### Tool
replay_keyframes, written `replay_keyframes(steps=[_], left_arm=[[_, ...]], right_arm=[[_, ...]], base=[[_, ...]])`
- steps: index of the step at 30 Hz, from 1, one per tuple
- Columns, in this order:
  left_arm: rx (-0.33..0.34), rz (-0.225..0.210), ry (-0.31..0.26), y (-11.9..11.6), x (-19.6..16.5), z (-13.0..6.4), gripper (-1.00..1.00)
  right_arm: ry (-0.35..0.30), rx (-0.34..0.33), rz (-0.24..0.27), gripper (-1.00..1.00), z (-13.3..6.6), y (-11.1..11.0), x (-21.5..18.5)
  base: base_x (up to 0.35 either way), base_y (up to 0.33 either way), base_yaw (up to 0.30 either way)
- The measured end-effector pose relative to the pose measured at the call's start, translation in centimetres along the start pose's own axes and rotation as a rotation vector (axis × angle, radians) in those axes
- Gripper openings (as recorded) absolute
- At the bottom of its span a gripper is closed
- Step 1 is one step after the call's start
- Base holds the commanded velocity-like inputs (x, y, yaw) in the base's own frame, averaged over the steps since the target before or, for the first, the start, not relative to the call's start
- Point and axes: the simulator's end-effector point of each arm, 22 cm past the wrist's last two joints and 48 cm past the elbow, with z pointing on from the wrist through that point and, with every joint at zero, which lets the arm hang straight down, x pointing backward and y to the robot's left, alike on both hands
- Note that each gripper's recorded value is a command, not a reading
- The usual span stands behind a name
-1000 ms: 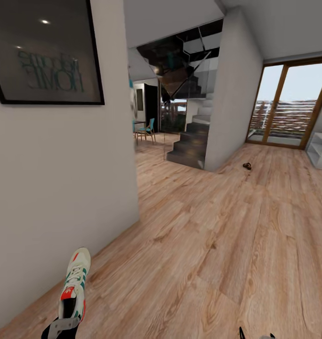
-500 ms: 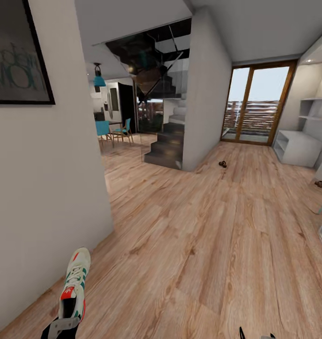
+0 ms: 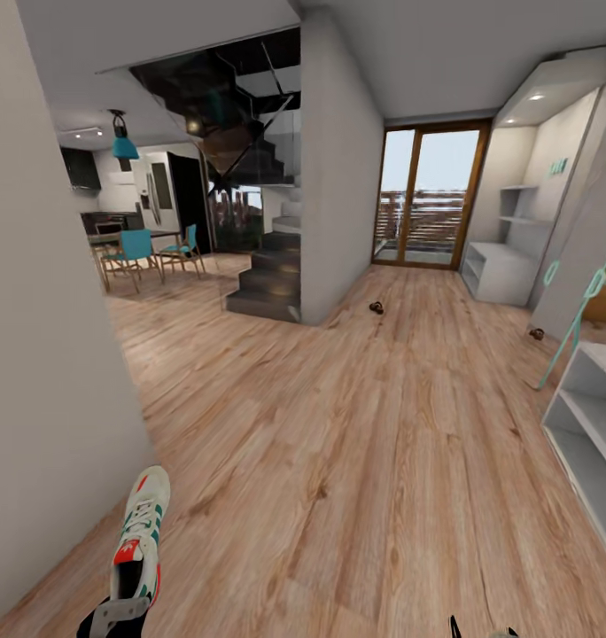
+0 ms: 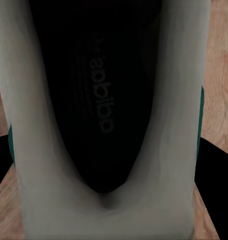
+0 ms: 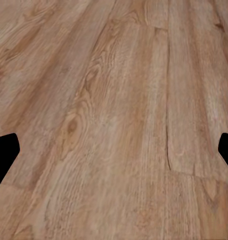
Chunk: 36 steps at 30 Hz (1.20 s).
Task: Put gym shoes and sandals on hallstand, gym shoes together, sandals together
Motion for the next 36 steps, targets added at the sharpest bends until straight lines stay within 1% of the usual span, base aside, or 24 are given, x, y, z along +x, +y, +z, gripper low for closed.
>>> replay_keyframes(steps=[18, 36], left_arm=[[0.0, 0.0, 0.0, -0.02, 0.02, 0.01, -1.0], [0.0, 0.0, 0.001, 0.03, 0.07, -0.02, -1.0]], right_arm=[[0.0, -0.005, 0.001, 1.0, -0.01, 0.21, 0.02], [0.006, -0.005, -0.001, 1.0, -0.06, 0.26, 0.26]], base=[[0.305, -0.137, -0.27], [0.305, -0.13, -0.014]])
